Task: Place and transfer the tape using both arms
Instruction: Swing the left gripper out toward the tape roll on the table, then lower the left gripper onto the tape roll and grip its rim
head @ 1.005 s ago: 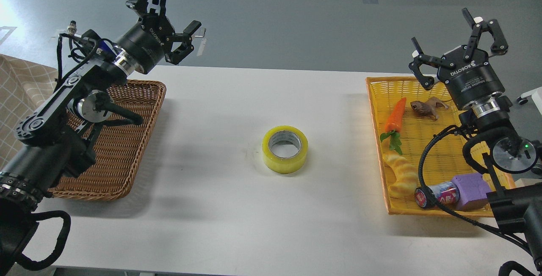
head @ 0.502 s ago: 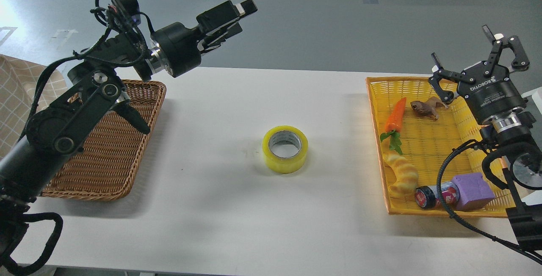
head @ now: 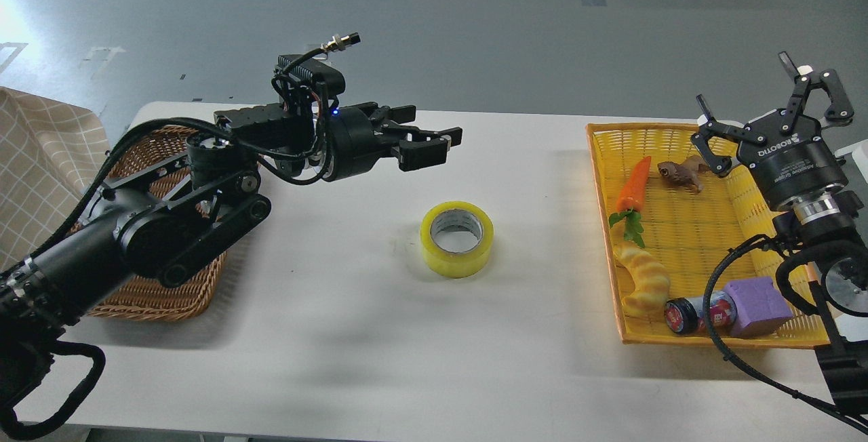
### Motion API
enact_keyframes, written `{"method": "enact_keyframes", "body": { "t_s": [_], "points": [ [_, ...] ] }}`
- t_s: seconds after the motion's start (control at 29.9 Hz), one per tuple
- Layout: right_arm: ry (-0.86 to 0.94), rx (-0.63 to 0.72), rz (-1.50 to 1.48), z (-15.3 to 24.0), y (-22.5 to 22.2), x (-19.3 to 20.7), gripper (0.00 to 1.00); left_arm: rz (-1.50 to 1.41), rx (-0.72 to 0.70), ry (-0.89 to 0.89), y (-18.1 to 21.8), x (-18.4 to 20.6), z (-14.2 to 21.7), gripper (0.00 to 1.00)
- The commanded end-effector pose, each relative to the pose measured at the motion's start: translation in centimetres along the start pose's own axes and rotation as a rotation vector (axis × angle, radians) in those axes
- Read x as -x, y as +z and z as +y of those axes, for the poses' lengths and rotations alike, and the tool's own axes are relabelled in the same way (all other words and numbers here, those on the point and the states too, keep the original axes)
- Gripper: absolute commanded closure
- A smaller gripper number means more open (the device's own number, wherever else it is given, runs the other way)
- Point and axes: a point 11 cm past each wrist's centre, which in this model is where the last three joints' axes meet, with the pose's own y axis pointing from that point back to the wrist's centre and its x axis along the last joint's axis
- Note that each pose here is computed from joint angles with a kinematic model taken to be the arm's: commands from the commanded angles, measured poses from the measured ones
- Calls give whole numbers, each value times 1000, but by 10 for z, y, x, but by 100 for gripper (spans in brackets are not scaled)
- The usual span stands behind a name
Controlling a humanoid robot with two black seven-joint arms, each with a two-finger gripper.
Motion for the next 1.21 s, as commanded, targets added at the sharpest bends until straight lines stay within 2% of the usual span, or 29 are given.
{"method": "enact_keyframes", "body": {
  "t_s": [0.0, 0.13, 0.33, 0.77, 1.17],
  "points": [
    [1, 2, -1, 0, 1, 0, 0, -56, -19, -57, 6, 5, -7, 2],
    [3, 3, -2, 1, 2, -1, 0, -112, -77, -138, 9, 26, -17, 2],
    [11, 6, -1, 2, 3, -3, 0, -104, -23, -186, 43, 40, -41, 2],
    [23, 13, -3, 6, 6, -7, 0, -52, -98, -265, 27, 66, -53, 3],
    [34, 15, -10, 9, 9, -10, 0, -84, -95, -338, 32, 92, -56, 3]
  ]
}}
